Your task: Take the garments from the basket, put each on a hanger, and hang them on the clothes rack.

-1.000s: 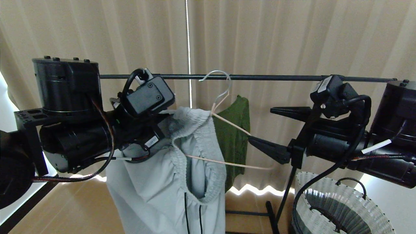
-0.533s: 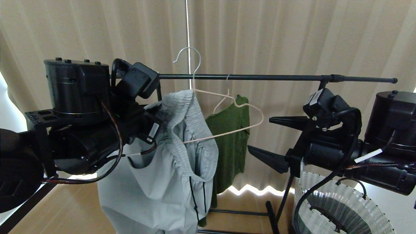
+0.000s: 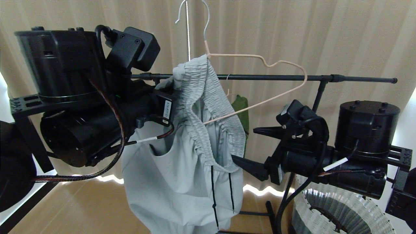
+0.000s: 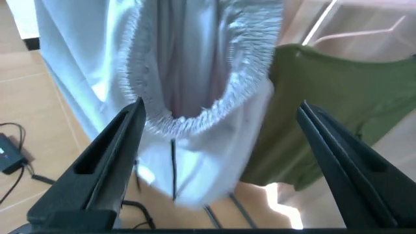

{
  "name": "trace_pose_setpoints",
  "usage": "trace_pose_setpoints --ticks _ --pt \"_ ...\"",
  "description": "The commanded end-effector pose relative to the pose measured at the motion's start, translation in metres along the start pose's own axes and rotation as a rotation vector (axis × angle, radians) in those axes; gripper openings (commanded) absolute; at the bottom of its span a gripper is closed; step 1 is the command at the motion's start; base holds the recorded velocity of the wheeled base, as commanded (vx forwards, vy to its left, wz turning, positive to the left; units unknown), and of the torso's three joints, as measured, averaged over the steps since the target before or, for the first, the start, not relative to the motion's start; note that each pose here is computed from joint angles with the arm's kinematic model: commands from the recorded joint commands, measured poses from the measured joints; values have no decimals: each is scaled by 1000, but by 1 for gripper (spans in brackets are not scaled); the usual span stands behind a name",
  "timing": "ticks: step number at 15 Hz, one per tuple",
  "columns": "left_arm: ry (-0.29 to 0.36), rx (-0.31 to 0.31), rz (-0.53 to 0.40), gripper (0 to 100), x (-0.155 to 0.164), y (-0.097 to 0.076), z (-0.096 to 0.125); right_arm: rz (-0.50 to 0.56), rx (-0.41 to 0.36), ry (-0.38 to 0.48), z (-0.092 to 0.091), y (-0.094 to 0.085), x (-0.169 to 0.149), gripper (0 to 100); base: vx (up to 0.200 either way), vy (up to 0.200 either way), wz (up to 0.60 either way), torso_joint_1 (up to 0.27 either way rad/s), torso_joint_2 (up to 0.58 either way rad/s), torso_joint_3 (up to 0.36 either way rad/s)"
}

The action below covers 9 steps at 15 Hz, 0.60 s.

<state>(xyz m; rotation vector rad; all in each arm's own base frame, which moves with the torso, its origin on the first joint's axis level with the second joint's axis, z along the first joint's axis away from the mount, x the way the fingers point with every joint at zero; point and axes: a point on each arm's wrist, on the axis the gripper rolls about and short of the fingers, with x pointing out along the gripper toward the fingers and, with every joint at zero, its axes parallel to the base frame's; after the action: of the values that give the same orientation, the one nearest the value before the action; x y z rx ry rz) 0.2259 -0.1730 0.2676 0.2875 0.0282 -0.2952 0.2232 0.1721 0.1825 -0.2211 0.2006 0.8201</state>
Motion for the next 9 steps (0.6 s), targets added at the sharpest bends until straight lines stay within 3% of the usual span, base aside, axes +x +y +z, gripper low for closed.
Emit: trace_pose_setpoints --ticks 1,2,3,9 --pt "-14 -3 -7 0 -3 -1 3 -9 3 22 -4 -1 9 100 0 0 0 0 0 0" --pt "-18 -3 -11 0 -4 -1 4 -28 15 27 -5 -3 9 100 0 0 0 0 0 0" --pt "-24 -4 -16 0 -5 -2 5 -30 25 28 -5 -3 9 0 0 0 0 0 0 0" --pt "-86 -26 -40 0 -13 -3 13 -48 46 38 -8 -9 9 0 0 0 0 0 0 0"
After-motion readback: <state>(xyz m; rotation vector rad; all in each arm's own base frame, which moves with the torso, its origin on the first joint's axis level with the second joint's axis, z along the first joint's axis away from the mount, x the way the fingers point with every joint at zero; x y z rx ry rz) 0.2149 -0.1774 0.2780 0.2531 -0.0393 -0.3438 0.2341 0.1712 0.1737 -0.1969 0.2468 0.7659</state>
